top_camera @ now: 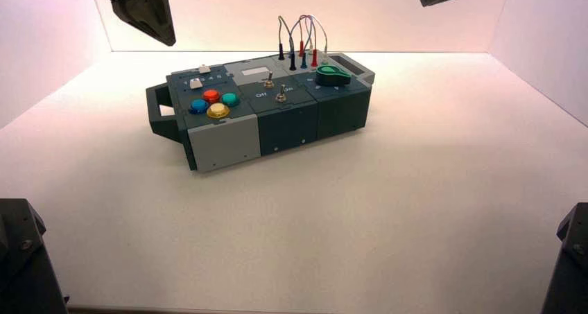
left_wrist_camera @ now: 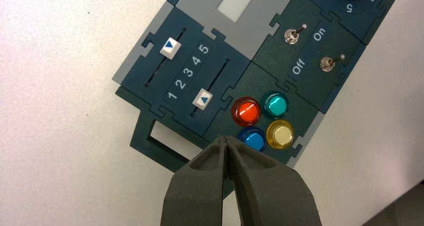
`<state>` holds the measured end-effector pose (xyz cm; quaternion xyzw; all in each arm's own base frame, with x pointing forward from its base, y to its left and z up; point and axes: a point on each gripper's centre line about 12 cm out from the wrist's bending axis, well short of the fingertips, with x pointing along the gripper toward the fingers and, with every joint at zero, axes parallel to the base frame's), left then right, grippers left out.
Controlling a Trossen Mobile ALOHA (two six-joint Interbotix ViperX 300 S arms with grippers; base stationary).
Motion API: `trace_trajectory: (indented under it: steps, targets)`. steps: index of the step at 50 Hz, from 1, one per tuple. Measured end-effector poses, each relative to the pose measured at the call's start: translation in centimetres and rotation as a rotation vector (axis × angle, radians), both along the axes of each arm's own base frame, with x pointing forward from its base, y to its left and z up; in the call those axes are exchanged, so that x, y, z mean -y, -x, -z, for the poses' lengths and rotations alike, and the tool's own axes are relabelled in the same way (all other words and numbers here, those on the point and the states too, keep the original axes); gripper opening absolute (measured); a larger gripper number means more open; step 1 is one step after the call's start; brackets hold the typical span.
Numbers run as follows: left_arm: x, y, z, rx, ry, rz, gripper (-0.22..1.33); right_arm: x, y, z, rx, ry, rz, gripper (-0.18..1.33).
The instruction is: Close right gripper.
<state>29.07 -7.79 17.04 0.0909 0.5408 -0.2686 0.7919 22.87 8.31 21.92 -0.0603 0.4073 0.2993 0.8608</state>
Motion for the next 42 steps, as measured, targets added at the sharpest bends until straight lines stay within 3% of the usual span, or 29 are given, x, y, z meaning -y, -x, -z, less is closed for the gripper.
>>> trace_trajectory:
  steps: [4,42]
  targets:
    - [0.00,0.00,0.00,0.000,0.000,0.000,-0.16,-0.03,0.07,-0.05,-0.007,0.000,-0.009,-0.15]
    - [0.00,0.00,0.00,0.000,0.000,0.000,-0.16,-0.14,0.24,-0.50,0.007,0.002,-0.031,-0.14]
